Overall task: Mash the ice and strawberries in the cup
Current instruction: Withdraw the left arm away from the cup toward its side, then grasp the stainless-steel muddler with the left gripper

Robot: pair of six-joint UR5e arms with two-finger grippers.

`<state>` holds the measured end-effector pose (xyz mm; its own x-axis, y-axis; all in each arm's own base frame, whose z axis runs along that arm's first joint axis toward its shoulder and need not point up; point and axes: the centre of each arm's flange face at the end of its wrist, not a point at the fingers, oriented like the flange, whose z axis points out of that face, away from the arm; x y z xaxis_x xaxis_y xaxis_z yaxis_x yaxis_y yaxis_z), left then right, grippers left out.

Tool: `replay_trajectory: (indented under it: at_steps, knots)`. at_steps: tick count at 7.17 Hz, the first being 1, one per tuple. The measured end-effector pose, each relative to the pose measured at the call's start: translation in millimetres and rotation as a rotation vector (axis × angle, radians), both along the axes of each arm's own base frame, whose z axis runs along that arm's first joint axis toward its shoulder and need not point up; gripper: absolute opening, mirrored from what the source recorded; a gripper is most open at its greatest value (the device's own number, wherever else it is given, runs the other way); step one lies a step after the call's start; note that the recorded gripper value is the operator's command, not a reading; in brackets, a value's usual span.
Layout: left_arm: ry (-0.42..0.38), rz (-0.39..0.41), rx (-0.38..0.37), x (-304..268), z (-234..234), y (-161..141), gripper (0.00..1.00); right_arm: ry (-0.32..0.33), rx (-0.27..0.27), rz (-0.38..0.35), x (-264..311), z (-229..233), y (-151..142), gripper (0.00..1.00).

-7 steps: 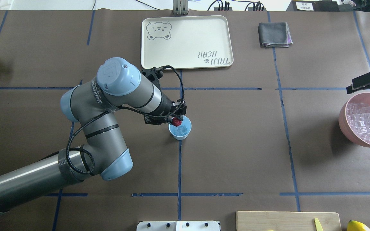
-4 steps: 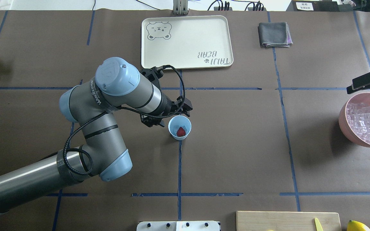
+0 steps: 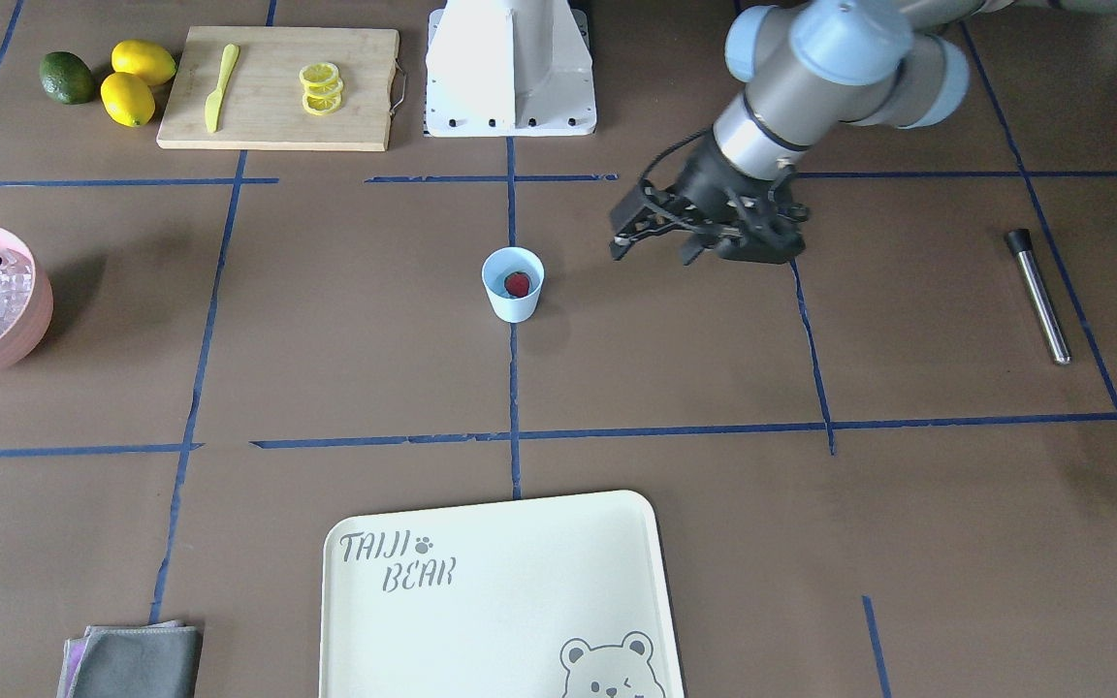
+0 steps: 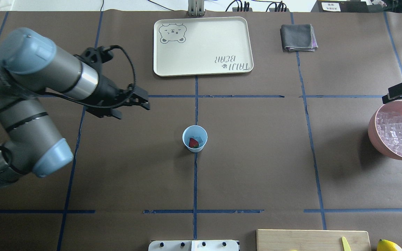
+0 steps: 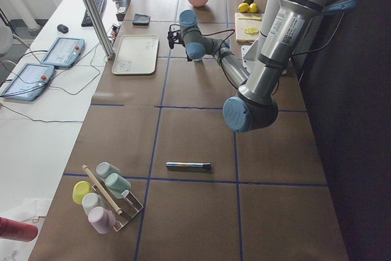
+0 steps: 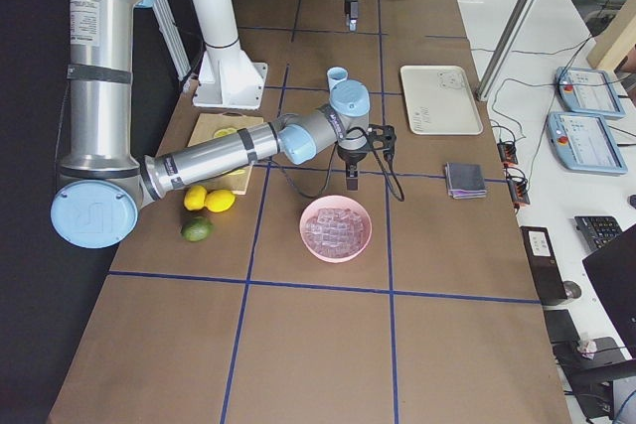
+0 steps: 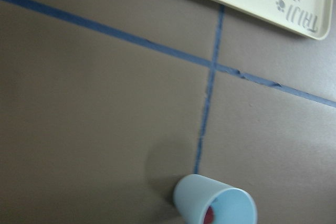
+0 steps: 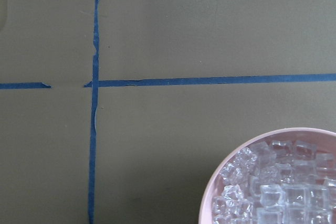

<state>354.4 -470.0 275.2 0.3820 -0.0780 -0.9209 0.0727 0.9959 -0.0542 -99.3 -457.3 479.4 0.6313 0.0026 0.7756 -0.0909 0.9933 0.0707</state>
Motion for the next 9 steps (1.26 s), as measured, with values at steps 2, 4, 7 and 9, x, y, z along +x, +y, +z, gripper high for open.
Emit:
replay_trajectory:
  at_steps: [2,4,7,9]
  knots:
    - [-0.111,0.091,0.166,-109,124,-10,0.99,0.042,0.021,-0.038,17,36,-7,1.00]
    - [-0.237,0.143,0.262,-201,243,-18,0.99,0.067,0.027,-0.065,24,59,-12,1.00]
    - [-0.321,0.170,0.106,-233,373,-38,0.99,0.065,0.030,-0.072,28,62,-12,1.00]
    - [-0.337,0.170,0.027,-234,405,-36,0.99,0.062,0.037,-0.073,28,59,-12,1.00]
